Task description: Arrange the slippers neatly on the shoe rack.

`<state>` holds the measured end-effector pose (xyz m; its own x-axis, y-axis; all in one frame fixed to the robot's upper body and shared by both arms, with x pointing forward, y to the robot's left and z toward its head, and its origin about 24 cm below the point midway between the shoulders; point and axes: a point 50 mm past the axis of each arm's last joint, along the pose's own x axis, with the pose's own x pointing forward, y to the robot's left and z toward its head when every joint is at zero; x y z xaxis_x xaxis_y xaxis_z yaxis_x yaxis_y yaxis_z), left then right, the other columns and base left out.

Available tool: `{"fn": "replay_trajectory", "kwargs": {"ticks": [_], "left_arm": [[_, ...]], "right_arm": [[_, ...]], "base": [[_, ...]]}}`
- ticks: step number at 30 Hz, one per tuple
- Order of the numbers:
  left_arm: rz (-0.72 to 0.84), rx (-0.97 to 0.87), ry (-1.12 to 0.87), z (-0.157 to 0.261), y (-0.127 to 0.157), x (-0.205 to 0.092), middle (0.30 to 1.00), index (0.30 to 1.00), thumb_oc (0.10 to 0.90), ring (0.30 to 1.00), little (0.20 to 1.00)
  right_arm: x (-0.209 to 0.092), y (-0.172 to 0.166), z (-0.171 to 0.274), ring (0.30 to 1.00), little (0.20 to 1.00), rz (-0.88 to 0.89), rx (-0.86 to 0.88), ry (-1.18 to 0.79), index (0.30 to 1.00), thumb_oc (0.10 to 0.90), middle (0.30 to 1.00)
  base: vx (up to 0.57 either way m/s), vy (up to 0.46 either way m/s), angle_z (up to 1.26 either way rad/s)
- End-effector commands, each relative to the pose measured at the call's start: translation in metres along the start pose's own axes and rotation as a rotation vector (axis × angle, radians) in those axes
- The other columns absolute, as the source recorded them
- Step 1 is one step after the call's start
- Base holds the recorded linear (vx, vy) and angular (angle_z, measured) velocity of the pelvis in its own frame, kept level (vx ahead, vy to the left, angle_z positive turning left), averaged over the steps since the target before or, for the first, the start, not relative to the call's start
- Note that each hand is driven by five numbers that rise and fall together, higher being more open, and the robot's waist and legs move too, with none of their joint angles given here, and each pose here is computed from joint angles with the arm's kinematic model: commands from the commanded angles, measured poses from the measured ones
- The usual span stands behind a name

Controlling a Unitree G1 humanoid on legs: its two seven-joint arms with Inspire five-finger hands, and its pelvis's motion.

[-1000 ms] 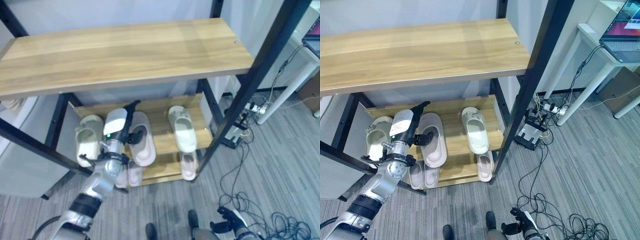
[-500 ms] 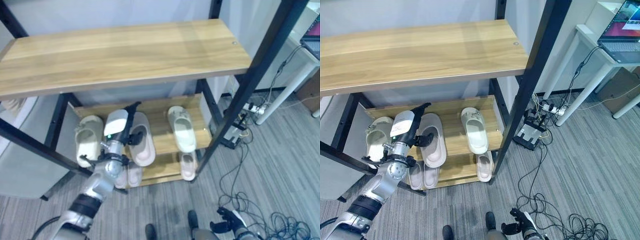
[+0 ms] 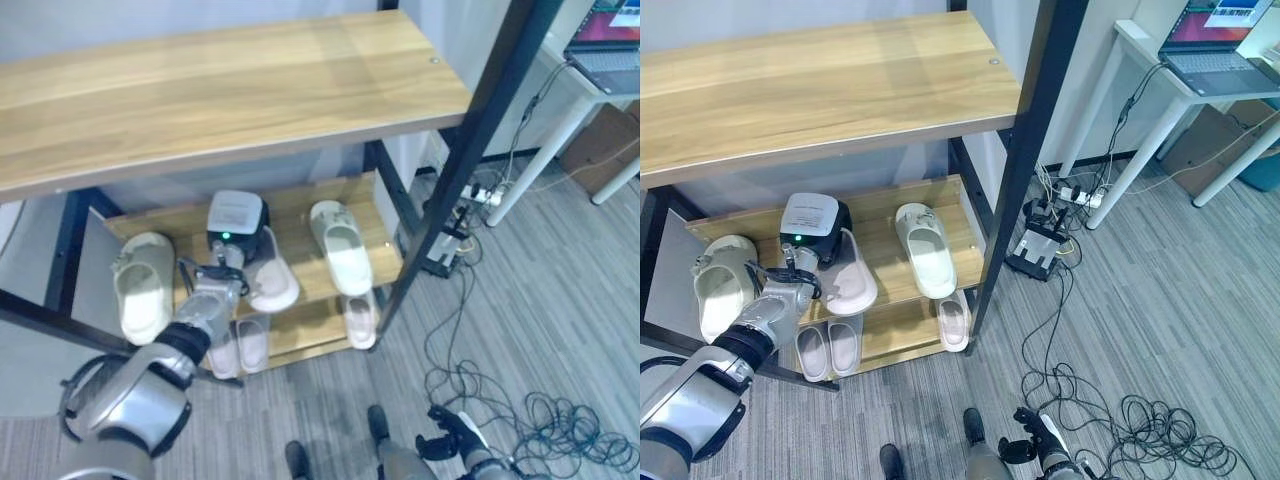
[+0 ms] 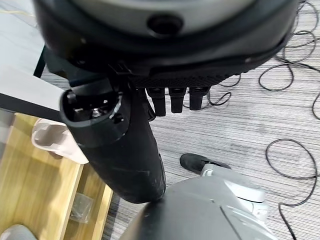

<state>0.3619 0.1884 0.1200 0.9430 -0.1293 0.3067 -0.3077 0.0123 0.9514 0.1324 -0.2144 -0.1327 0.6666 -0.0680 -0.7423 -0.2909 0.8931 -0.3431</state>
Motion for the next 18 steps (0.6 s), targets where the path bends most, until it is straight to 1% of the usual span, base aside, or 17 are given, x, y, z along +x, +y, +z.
{"fn": "replay_trajectory", "kwargs": {"ticks": [1,2,3,6,7,8,9,10,11,12,15,17,18], "left_arm": [[0.367,-0.053,-0.112,0.006,0.080,0.012,0.300,0.300,0.400,0.300,0.300],[0.388,-0.091,-0.140,0.008,0.080,-0.002,0.300,0.300,0.400,0.300,0.300],[0.398,-0.169,-0.162,0.009,0.076,-0.026,0.300,0.300,0.400,0.300,0.300],[0.337,-0.294,-0.153,0.006,0.057,-0.067,0.300,0.300,0.400,0.300,0.300],[0.304,-0.339,-0.144,0.006,0.050,-0.079,0.300,0.300,0.400,0.300,0.300],[0.240,-0.434,-0.121,0.005,0.040,-0.104,0.300,0.300,0.400,0.300,0.300],[0.204,-0.464,-0.107,0.005,0.033,-0.116,0.300,0.300,0.400,0.300,0.300],[0.202,-0.464,-0.105,0.004,0.033,-0.117,0.300,0.300,0.400,0.300,0.300],[0.074,-0.537,-0.062,0.004,0.013,-0.138,0.300,0.300,0.400,0.300,0.300],[0.072,-0.538,-0.062,0.004,0.013,-0.138,0.300,0.300,0.400,0.300,0.300],[-0.049,-0.582,-0.035,0.005,-0.007,-0.151,0.300,0.300,0.400,0.300,0.300],[-0.083,-0.598,-0.031,0.006,-0.017,-0.145,0.300,0.300,0.400,0.300,0.300],[-0.078,-0.598,-0.034,0.006,-0.017,-0.143,0.300,0.300,0.400,0.300,0.300]], "right_arm": [[-0.003,-0.002,-0.002,0.900,0.900,-0.020,0.013,-0.021,0.900,0.800,0.900],[-0.003,0.000,-0.003,0.900,0.900,-0.019,0.027,-0.017,0.900,0.800,0.900],[-0.004,0.003,-0.003,0.900,0.900,-0.024,0.046,-0.015,0.900,0.800,0.900],[-0.005,0.005,-0.004,0.900,0.900,-0.031,0.075,-0.014,0.900,0.800,0.900],[-0.006,0.006,-0.006,0.900,0.900,-0.030,0.085,-0.009,0.900,0.800,0.900],[-0.007,0.006,-0.008,0.900,0.900,-0.031,0.094,-0.004,0.900,0.800,0.900],[-0.008,0.006,-0.009,0.900,0.900,-0.032,0.102,-0.003,0.900,0.800,0.900],[-0.008,0.006,-0.010,0.900,0.900,-0.030,0.101,-0.001,0.900,0.800,0.900],[-0.009,0.004,-0.011,0.900,0.900,-0.035,0.109,0.002,0.900,0.800,0.900],[-0.009,0.004,-0.011,0.900,0.900,-0.034,0.109,0.003,0.900,0.800,0.900],[-0.008,0.001,-0.010,0.900,0.900,-0.039,0.109,0.003,0.900,0.800,0.900],[-0.002,-0.004,0.002,0.900,0.900,-0.047,0.104,-0.030,0.900,0.800,0.900],[-0.001,-0.005,0.003,0.900,0.900,-0.050,0.106,-0.034,0.900,0.800,0.900]], "base": [[0.00,0.000,0.00],[0.00,0.000,0.00],[0.00,0.000,0.00],[0.02,-0.015,-0.03],[0.04,-0.025,0.22],[-0.03,-0.038,0.21],[-0.01,-0.026,0.09],[-0.02,-0.045,0.02],[0.02,-0.031,0.07],[-0.03,-0.048,0.19],[-0.05,-0.020,0.23],[-0.20,-0.013,0.02],[-0.28,-0.012,-0.02]]}}
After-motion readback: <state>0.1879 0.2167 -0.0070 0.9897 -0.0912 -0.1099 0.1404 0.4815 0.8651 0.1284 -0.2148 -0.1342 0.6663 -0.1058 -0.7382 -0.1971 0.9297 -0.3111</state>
